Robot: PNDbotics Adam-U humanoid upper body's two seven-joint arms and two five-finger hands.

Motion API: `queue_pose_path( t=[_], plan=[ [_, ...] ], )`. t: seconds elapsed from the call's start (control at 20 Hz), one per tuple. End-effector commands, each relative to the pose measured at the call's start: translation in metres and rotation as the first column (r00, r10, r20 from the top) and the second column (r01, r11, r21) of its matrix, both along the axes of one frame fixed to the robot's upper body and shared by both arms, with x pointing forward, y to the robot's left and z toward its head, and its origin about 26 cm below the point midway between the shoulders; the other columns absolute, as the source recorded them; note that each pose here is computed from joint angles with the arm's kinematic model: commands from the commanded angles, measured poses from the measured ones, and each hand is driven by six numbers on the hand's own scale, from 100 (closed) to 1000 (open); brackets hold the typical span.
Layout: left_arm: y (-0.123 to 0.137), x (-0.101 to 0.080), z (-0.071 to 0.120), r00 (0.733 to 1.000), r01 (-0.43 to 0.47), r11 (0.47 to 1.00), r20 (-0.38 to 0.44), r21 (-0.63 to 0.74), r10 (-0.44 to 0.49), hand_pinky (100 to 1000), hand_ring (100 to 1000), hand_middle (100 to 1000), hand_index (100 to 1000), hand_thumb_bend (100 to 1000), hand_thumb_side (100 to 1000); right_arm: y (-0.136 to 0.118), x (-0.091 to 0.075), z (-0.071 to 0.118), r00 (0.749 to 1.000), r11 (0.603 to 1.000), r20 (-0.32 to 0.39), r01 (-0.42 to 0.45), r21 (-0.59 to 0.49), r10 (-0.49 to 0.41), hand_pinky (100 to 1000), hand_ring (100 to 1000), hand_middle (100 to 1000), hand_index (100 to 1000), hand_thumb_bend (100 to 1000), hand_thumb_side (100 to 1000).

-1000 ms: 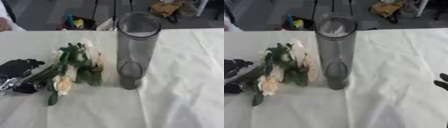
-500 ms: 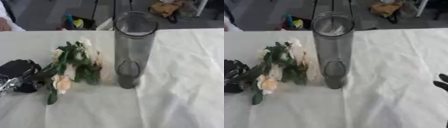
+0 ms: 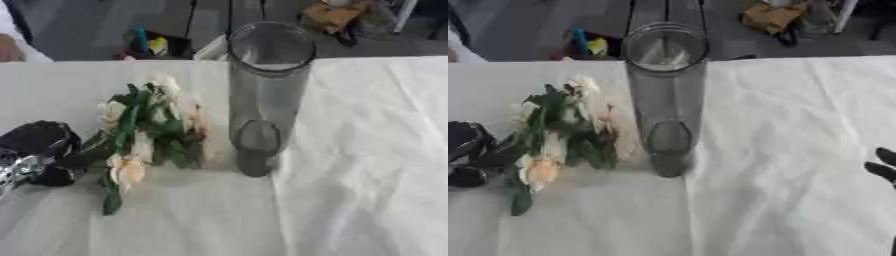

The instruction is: Arrange flowers into the vase.

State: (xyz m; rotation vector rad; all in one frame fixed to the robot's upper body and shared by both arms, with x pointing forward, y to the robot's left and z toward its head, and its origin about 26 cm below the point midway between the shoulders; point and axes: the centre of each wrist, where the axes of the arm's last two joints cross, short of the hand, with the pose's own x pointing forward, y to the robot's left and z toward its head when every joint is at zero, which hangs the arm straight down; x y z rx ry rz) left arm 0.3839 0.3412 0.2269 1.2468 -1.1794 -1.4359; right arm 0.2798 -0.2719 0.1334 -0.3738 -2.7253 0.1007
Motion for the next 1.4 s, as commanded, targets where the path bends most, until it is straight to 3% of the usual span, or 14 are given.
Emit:
queue_pose_path(
  t=[0.05,0.3,0.55,0.6,1.0,1.4],
  plan=[
    [0.004,0.0,0.009,1.0,-0.012,1.0,0.015,-0.004,0.012,100,100,131,350,100,327,0.002,-0.001,0.005,1.0,1.0,0.014,-0.002,-0.002,0.002,725,815,714,899,100,1000],
    [0.003,0.003,0.007,0.999,-0.023,0.999,0.031,-0.025,0.023,100,100,100,204,100,389,0.002,-0.001,0.005,1.0,1.0,0.012,-0.003,-0.002,0.003,725,816,713,899,100,1000],
    [0.003,0.003,0.007,0.998,-0.024,0.999,0.057,-0.044,0.026,100,100,100,150,100,450,0.001,-0.001,0.004,1.0,1.0,0.012,-0.002,-0.002,0.002,726,816,713,899,100,1000],
    [0.003,0.003,0.008,0.998,-0.02,0.999,0.064,-0.048,0.023,100,100,100,132,100,496,0.001,-0.001,0.004,1.0,1.0,0.012,-0.002,-0.002,0.002,726,816,713,899,100,1000],
    [0.002,-0.002,0.017,0.996,-0.018,0.995,0.088,-0.095,0.026,100,100,100,114,100,481,0.0,-0.002,0.002,1.0,1.0,0.008,0.001,0.002,-0.001,727,816,713,899,100,1000],
    [-0.001,-0.017,0.042,0.988,0.0,0.985,0.151,-0.175,0.027,100,100,100,110,100,485,-0.002,-0.003,0.001,1.0,1.0,0.005,0.005,0.003,-0.005,727,815,712,900,100,1000]
  ],
)
